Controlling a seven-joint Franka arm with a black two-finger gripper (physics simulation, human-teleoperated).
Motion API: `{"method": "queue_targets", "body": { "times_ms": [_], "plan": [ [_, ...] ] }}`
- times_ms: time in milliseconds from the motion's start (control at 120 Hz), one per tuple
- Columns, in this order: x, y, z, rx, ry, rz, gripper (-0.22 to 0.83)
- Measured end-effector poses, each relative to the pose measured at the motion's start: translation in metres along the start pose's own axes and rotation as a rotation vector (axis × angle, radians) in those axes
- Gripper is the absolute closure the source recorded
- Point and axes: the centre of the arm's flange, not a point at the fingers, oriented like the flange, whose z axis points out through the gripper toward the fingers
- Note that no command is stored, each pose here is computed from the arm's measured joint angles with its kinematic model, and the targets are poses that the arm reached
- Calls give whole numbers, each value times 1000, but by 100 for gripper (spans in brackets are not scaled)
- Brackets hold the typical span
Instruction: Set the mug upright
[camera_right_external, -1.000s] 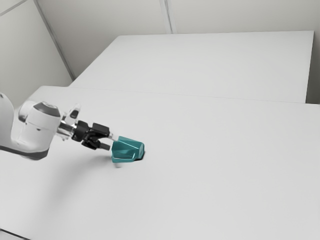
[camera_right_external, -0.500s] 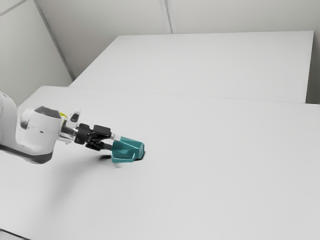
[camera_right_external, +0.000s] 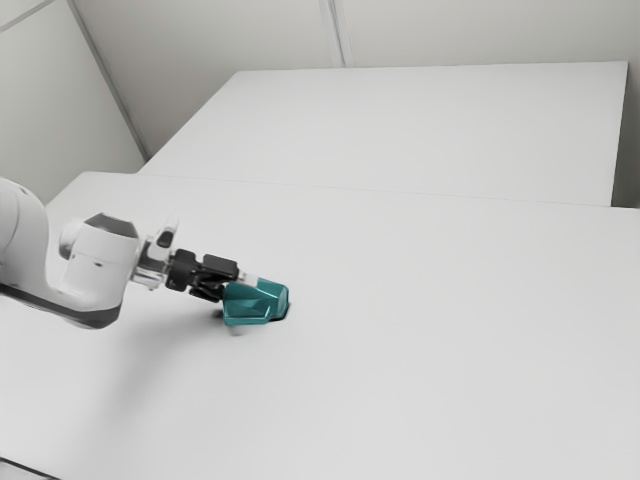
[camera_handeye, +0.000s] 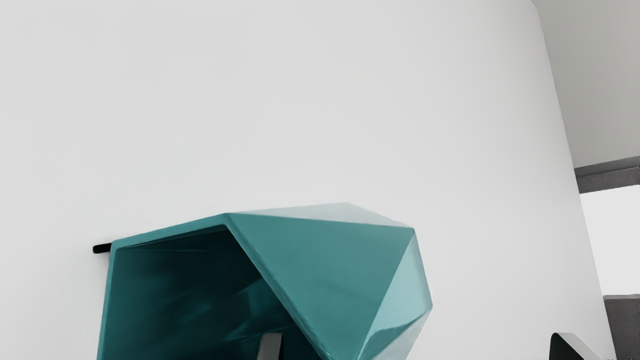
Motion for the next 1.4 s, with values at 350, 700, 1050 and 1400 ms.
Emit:
{"method": "queue_targets", "body": {
  "times_ms": [350,700,1050,1400],
  "plan": [
    [2,5,2,-6,7,28,58],
    [8,17,0,1,14,67,76],
    [26,77,-9,20,-22,211,76],
    [60,126,-19,296,-326,421,76]
  ]
}}
